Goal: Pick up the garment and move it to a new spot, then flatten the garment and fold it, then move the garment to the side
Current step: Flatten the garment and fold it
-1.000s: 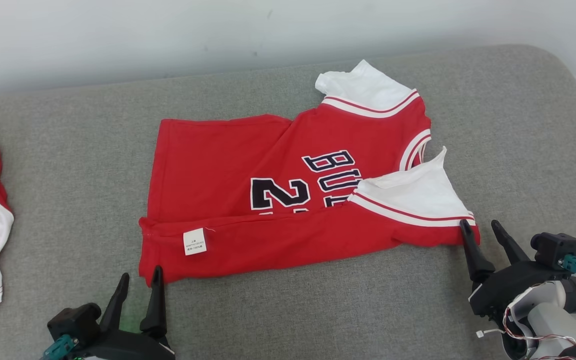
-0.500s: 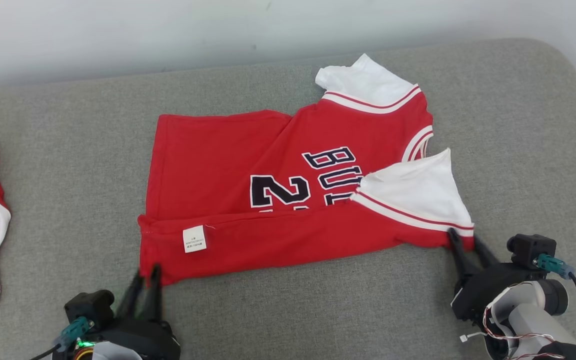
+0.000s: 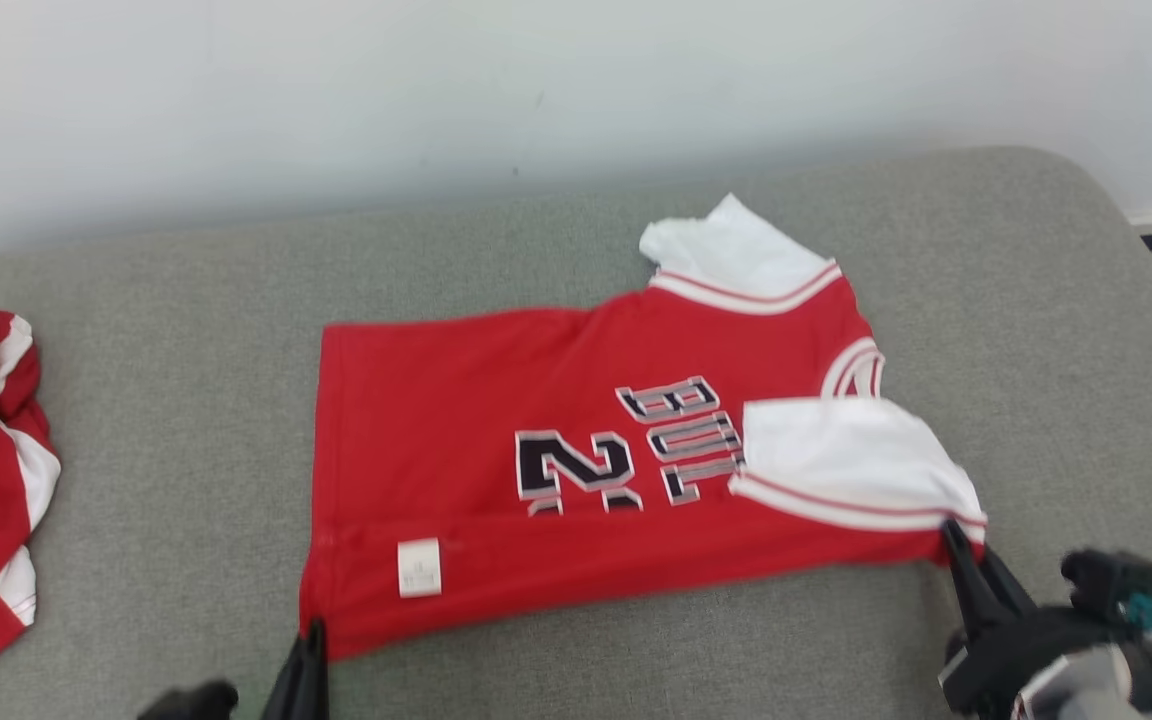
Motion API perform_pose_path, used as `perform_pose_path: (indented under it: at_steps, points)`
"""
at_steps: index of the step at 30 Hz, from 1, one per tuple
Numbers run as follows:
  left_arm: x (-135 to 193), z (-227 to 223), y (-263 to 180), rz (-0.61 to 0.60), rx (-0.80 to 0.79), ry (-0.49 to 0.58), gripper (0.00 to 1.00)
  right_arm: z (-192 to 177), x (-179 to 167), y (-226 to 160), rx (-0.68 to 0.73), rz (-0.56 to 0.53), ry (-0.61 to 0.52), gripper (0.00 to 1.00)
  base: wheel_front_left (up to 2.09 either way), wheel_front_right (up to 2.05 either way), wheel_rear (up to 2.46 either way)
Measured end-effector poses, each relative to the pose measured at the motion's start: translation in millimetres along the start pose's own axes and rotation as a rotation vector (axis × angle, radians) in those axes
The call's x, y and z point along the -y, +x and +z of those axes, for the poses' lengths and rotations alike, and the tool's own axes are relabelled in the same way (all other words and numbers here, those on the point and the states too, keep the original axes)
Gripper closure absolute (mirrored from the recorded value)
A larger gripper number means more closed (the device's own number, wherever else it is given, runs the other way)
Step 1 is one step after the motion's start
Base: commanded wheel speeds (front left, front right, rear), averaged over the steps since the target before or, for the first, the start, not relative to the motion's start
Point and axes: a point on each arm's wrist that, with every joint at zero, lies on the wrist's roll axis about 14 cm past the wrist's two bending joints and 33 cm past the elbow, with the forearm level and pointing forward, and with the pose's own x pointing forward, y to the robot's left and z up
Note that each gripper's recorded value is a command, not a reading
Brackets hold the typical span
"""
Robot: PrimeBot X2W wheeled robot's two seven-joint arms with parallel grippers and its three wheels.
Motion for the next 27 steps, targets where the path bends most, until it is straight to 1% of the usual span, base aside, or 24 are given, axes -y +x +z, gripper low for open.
perform_pose_path:
  at_steps: [4,7,13,14,15,16,19,22,27]
  points:
    - [0,-8,-21,0.020,-0.004,-0.019,1.00,-10,9,-23,-0.005,-0.022,0.022,1.00,0.00,0.00,0.00]
    - [-4,-11,-35,0.047,0.001,-0.035,1.00,-23,13,-40,-0.040,-0.030,0.030,1.00,0.00,0.00,0.00]
    - [-5,-22,-50,0.062,-0.025,-0.050,1.00,-34,13,-57,-0.072,-0.050,0.073,1.00,0.00,0.00,0.00]
    - [-5,-23,-51,0.061,-0.029,-0.050,0.80,-35,12,-58,-0.076,-0.052,0.072,0.60,0.00,0.00,0.00]
    - [-4,-23,-51,0.060,-0.027,-0.051,0.57,-35,12,-60,-0.079,-0.052,0.067,0.00,0.00,0.00,0.00]
    - [-4,-21,-51,0.062,-0.022,-0.048,0.00,-33,10,-60,-0.075,-0.050,0.063,0.00,0.00,0.00,0.00]
    - [-5,-13,-50,0.065,0.006,-0.037,0.00,-20,9,-57,-0.028,-0.052,0.039,0.00,0.00,0.00,0.00]
    - [-8,5,-47,0.070,0.061,-0.020,0.00,-5,-2,-53,0.027,-0.033,0.036,0.00,0.00,0.00,0.00]
    - [-6,44,-45,0.060,0.183,0.088,0.00,26,-20,-50,0.162,0.003,0.009,0.00,0.00,0.00,0.00]
